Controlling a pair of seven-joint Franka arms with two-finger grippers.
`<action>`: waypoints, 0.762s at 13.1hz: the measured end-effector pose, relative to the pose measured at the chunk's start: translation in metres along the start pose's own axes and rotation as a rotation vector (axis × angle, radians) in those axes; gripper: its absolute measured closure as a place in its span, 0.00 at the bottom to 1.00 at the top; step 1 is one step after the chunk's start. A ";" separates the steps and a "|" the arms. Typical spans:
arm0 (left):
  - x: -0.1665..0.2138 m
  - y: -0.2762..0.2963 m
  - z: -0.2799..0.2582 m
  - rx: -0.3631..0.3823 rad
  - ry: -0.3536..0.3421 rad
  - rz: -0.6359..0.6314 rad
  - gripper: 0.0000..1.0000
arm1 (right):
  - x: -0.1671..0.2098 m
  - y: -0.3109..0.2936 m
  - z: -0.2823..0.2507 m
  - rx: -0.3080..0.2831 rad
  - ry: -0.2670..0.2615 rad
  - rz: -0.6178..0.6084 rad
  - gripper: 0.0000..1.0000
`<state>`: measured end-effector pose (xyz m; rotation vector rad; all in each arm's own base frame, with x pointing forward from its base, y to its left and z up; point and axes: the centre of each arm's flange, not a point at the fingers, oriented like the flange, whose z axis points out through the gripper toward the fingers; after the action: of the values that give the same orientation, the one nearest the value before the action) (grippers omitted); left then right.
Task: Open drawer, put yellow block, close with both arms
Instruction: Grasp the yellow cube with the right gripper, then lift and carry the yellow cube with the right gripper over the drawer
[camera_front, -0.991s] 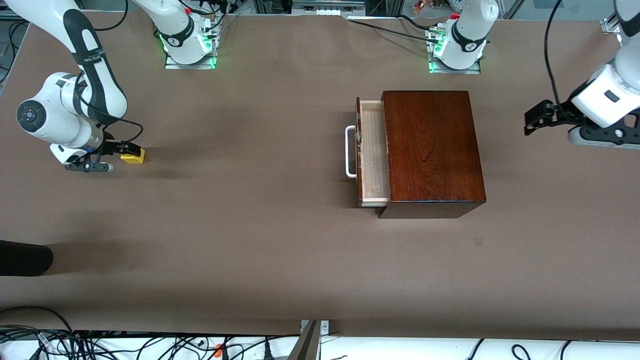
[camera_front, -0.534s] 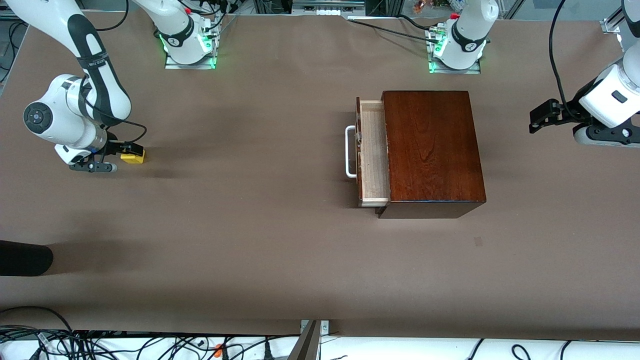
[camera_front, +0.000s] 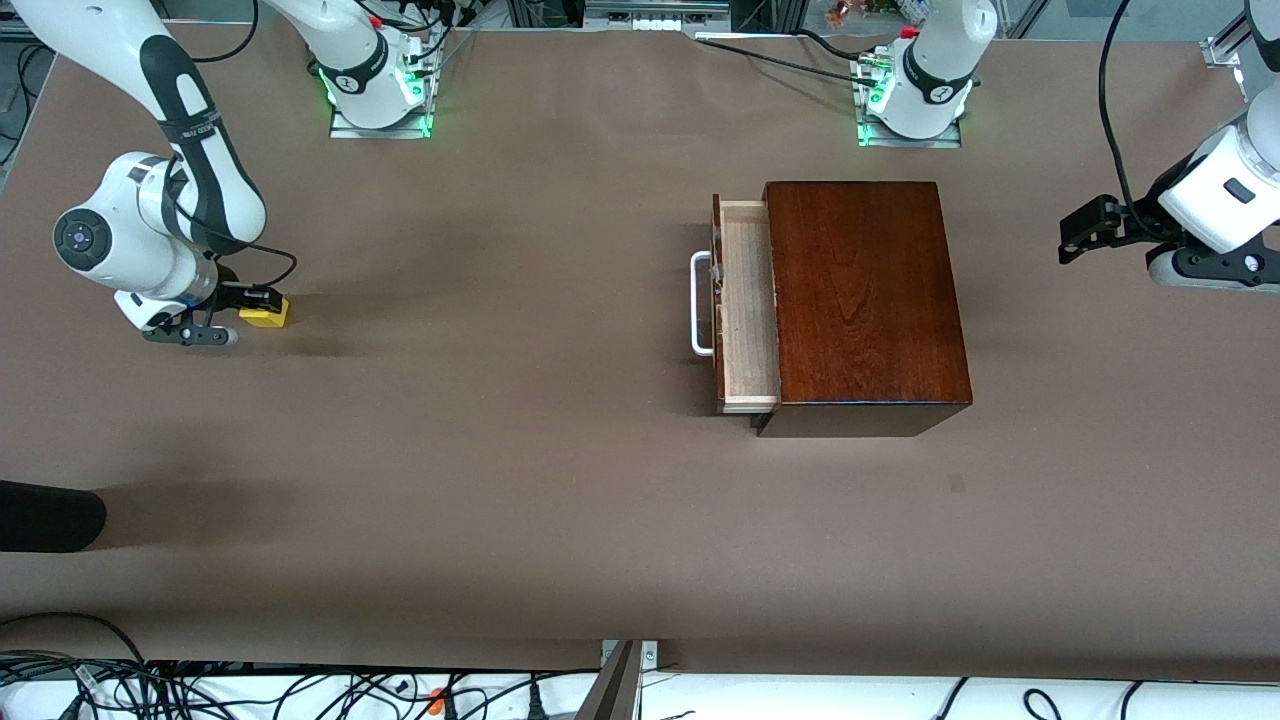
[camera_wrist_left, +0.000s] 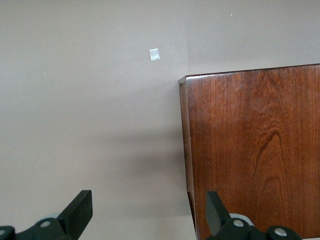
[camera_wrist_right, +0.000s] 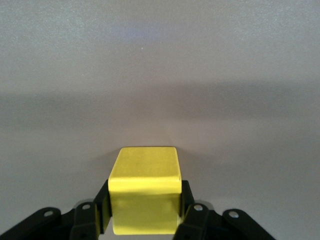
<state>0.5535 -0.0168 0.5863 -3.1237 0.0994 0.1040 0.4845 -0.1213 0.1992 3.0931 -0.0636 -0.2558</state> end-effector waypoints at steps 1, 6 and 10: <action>0.000 0.000 0.000 0.000 0.000 0.000 0.00 | 0.000 0.000 0.000 0.000 0.000 -0.005 0.44; 0.000 0.001 0.000 0.000 0.000 0.001 0.00 | 0.020 -0.013 -0.056 0.032 -0.027 -0.055 0.44; 0.006 0.000 0.004 0.000 0.009 0.001 0.00 | 0.047 -0.035 -0.166 0.059 -0.029 -0.143 0.44</action>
<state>0.5586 -0.0174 0.5815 -3.1247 0.1012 0.0902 0.5593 -0.0827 0.3536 3.1571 0.1526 -0.3095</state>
